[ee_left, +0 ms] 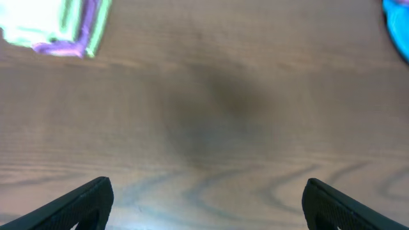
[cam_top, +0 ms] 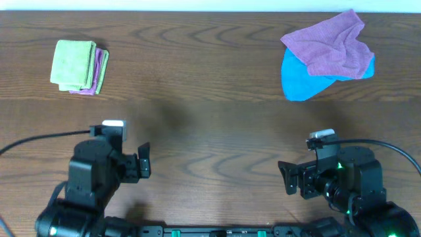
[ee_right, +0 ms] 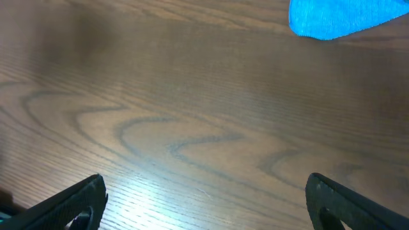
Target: Fold the cloth
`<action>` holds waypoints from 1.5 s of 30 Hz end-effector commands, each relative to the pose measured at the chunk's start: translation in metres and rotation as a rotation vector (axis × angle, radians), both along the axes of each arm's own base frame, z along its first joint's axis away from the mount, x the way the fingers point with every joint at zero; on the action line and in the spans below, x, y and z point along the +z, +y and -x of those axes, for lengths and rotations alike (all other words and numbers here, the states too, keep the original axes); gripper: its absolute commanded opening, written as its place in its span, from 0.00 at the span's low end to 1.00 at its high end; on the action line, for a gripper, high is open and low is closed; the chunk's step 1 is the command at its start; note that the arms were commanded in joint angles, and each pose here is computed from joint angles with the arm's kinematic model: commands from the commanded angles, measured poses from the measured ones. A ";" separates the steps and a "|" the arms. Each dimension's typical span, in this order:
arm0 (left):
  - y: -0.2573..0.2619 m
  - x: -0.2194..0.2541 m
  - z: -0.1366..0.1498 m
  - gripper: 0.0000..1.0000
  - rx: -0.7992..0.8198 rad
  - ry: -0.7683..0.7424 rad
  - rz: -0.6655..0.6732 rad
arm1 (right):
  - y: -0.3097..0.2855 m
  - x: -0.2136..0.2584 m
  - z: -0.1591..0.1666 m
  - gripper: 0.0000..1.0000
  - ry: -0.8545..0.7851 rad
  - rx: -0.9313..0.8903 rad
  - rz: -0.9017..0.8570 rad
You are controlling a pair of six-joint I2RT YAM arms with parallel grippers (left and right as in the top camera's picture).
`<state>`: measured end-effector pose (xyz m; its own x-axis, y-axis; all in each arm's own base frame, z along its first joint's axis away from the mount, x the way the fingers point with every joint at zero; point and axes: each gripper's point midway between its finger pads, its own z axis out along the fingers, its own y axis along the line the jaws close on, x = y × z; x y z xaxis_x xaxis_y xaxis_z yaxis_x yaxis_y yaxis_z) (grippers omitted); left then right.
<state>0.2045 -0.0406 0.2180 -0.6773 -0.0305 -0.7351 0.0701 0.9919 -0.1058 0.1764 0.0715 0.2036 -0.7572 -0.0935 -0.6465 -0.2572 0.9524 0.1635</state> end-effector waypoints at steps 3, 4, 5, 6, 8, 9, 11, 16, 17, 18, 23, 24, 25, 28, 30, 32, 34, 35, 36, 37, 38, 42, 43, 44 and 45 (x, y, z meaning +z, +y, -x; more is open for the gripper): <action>0.018 -0.013 -0.005 0.95 0.035 -0.161 -0.049 | -0.001 -0.002 0.000 0.99 0.012 -0.015 -0.010; 0.018 -0.019 -0.006 0.95 0.039 -0.185 -0.037 | -0.001 -0.002 0.000 0.99 0.012 -0.015 -0.010; 0.019 -0.025 -0.007 0.95 0.043 -0.206 -0.023 | -0.001 -0.002 0.000 0.99 0.012 -0.015 -0.010; 0.019 -0.031 -0.008 0.95 0.045 -0.225 -0.010 | -0.001 -0.002 0.000 0.99 0.012 -0.015 -0.010; 0.019 -0.043 -0.011 0.95 0.047 -0.260 0.013 | -0.001 -0.002 0.000 0.99 0.012 -0.015 -0.010; 0.020 -0.048 -0.013 0.95 0.048 -0.272 0.021 | -0.001 -0.002 0.000 0.99 0.012 -0.015 -0.010; 0.020 -0.059 -0.015 0.95 0.051 -0.288 0.036 | -0.001 -0.002 0.000 0.99 0.012 -0.015 -0.010; 0.026 -0.086 -0.015 0.95 0.076 -0.276 0.038 | -0.001 -0.002 0.000 0.99 0.012 -0.015 -0.010; 0.027 -0.091 -0.015 0.96 0.080 -0.274 0.037 | -0.001 -0.002 0.000 0.99 0.012 -0.015 -0.010; 0.028 -0.095 -0.015 0.95 0.084 -0.273 0.036 | -0.001 -0.002 0.000 0.99 0.012 -0.015 -0.010; 0.032 -0.113 -0.016 0.95 0.108 -0.273 0.044 | -0.001 -0.002 0.000 0.99 0.012 -0.015 -0.010; 0.032 -0.117 -0.016 0.95 0.111 -0.275 0.044 | -0.001 -0.002 0.000 0.99 0.012 -0.015 -0.010; 0.033 -0.120 -0.016 0.95 0.120 -0.276 0.049 | -0.001 -0.002 0.000 0.99 0.012 -0.015 -0.010; 0.038 -0.118 -0.016 0.95 0.144 -0.298 0.048 | -0.001 -0.002 0.000 0.99 0.012 -0.015 -0.010; 0.041 -0.115 -0.017 0.95 0.156 -0.312 0.046 | -0.001 -0.002 0.000 0.99 0.012 -0.015 -0.010; 0.041 -0.109 -0.017 0.95 0.158 -0.340 0.046 | -0.001 -0.002 0.000 0.99 0.012 -0.015 -0.010; 0.041 -0.106 -0.017 0.95 0.158 -0.355 0.047 | -0.001 -0.002 0.000 0.99 0.012 -0.015 -0.010; 0.040 -0.106 -0.017 0.95 0.150 -0.356 0.053 | -0.001 -0.002 0.000 0.99 0.012 -0.015 -0.010; 0.037 -0.106 -0.017 0.95 0.139 -0.355 0.060 | -0.001 -0.002 0.000 0.99 0.012 -0.015 -0.010; 0.035 -0.106 -0.016 0.96 0.128 -0.355 0.066 | -0.001 -0.002 0.000 0.99 0.012 -0.015 -0.010; 0.035 -0.106 -0.016 0.96 0.127 -0.355 0.066 | -0.001 -0.002 0.000 0.99 0.012 -0.015 -0.010; 0.036 -0.106 -0.017 0.95 0.132 -0.355 0.063 | -0.001 -0.002 0.000 0.99 0.012 -0.015 -0.010; 0.036 -0.106 -0.017 0.95 0.132 -0.355 0.063 | -0.001 -0.002 0.000 0.99 0.012 -0.015 -0.010; 0.036 -0.106 -0.017 0.95 0.132 -0.354 0.063 | -0.001 -0.002 0.000 0.99 0.012 -0.015 -0.010; 0.036 -0.106 -0.017 0.95 0.132 -0.354 0.063 | -0.001 -0.002 0.000 0.99 0.012 -0.015 -0.010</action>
<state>0.2213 -0.0028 0.1207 -0.3533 -0.1396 -0.9251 -0.0177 0.9896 -0.1426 0.1762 0.0714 0.2019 -0.7612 -0.0939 -0.6417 -0.2556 0.9528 0.1638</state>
